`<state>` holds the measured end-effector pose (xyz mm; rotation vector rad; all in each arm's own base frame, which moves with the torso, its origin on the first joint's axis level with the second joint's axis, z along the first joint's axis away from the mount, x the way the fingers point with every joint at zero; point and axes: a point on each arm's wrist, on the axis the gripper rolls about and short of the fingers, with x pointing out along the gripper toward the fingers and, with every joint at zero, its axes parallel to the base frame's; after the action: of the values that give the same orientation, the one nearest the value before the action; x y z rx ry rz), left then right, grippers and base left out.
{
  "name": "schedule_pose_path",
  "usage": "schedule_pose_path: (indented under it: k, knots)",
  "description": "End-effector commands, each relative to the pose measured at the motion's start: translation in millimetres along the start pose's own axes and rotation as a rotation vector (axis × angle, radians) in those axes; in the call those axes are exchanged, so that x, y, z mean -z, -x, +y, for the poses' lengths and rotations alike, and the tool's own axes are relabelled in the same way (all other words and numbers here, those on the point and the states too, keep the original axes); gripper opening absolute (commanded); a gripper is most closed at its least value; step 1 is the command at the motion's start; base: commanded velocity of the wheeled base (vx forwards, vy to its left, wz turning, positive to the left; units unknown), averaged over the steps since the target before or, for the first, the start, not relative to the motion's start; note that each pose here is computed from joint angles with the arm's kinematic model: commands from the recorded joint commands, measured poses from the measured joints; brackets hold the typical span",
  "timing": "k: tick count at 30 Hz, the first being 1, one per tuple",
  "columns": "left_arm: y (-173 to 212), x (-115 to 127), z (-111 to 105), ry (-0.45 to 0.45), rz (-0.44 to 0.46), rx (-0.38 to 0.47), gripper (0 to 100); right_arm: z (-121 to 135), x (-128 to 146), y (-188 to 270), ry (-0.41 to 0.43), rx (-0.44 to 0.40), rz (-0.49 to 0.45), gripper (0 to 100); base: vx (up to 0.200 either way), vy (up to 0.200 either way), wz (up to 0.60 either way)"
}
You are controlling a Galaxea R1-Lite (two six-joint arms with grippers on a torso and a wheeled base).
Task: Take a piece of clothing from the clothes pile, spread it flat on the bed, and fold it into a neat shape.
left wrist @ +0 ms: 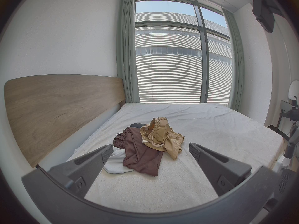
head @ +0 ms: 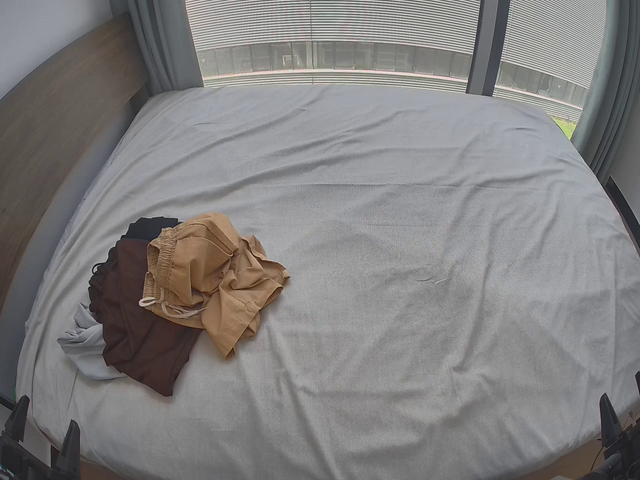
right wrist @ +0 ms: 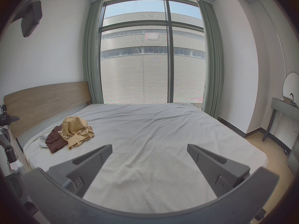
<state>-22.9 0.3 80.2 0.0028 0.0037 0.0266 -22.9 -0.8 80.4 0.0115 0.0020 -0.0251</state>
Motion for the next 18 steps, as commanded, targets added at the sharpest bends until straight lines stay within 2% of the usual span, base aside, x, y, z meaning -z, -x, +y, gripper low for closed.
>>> schedule_pose_path:
  k: [1, 18]
  knots:
    - [-0.4, 4.9, 0.0, 0.001, 0.004, -0.001, 100, -0.1, 5.3, -0.3, -0.001, 0.0, 0.006, 100, 0.0, 0.0, 0.0]
    - [-0.4, 4.6, -0.1, 0.009, 0.001, 0.007, 100, -0.1, 5.3, -0.3, -0.001, 0.0, 0.006, 100, 0.0, 0.0, 0.0]
